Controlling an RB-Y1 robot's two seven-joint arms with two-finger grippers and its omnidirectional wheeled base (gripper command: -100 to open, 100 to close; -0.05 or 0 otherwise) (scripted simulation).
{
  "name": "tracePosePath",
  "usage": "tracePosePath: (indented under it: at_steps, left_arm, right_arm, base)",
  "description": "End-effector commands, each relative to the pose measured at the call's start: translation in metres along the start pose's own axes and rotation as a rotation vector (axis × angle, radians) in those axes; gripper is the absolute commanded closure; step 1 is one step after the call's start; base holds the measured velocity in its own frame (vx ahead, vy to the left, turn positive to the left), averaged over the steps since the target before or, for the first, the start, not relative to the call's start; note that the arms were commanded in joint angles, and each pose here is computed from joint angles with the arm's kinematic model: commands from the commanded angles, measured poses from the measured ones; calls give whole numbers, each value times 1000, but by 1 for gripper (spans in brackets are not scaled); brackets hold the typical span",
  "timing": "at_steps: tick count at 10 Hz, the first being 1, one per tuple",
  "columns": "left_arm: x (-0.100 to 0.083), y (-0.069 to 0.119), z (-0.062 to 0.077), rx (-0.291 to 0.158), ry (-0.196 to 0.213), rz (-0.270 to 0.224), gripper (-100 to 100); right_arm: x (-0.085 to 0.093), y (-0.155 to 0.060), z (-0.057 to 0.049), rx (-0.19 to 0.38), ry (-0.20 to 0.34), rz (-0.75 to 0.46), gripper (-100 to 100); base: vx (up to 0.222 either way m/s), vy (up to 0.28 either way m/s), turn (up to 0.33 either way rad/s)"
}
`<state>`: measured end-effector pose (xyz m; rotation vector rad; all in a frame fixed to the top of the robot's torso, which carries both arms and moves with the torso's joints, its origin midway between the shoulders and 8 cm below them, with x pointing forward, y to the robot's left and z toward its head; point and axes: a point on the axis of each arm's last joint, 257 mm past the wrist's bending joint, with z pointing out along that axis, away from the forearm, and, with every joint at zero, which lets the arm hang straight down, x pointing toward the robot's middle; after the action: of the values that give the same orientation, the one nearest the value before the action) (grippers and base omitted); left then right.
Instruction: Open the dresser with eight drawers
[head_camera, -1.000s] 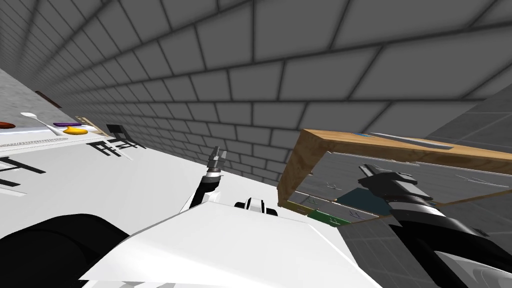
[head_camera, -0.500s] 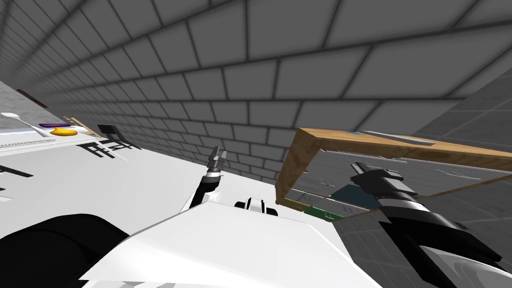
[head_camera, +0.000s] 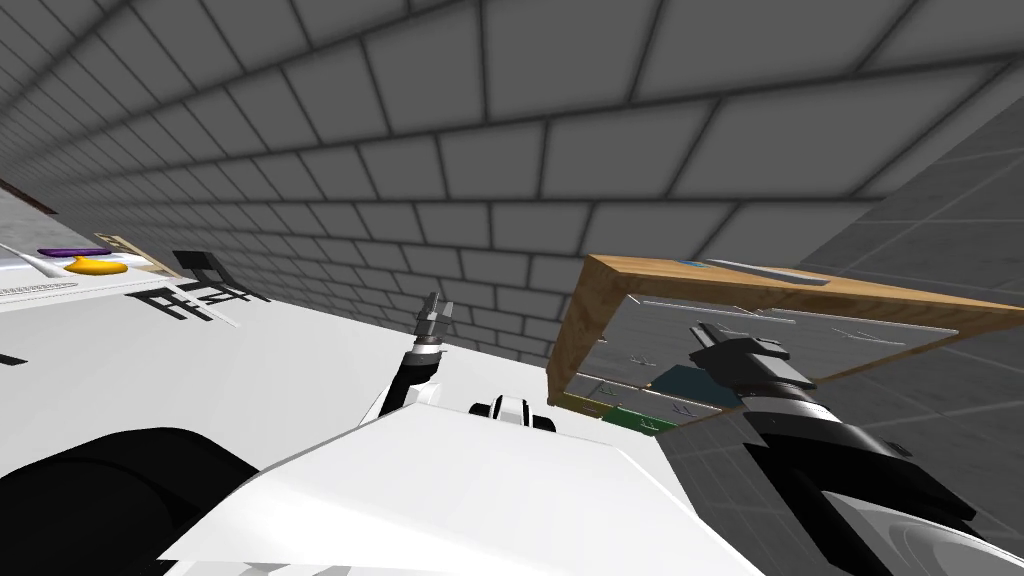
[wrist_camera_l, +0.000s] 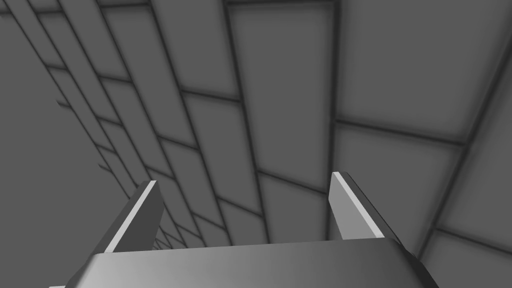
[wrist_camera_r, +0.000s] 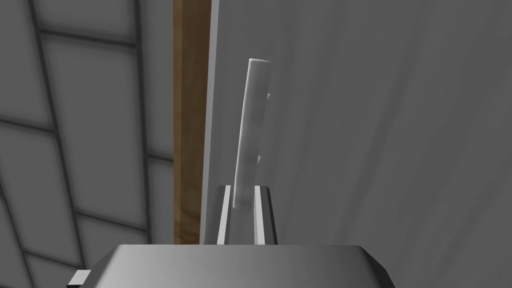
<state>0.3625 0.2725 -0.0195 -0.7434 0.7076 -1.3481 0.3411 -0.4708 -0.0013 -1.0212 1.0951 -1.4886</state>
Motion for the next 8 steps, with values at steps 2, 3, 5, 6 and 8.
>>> tracePosePath:
  at_steps: [2, 3, 5, 6, 8]
  left_arm:
    - [0, 0, 0, 0, 0, 0, 0]
    - [0, 0, 0, 0, 0, 0, 0]
    - [0, 0, 0, 0, 0, 0, 0]
    - [0, 0, 0, 0, 0, 0, 0]
    - [0, 0, 0, 0, 0, 0, 0]
  right_arm:
    - [-13, -1, -4, 3, 3, 10, 100]
    - [-32, 2, -10, -13, -24, 27, 100]
    - [-40, 0, -15, -11, -9, 48, 100]
    - [-55, 0, -21, -25, -32, 61, 100]
    - [-54, -3, -20, -13, -23, 63, 100]
  base:
    - [-17, -28, -5]
    - [-4, -35, -105]
    - [-23, -63, -63]
    - [-25, -79, -77]
    - [-13, -31, -5]
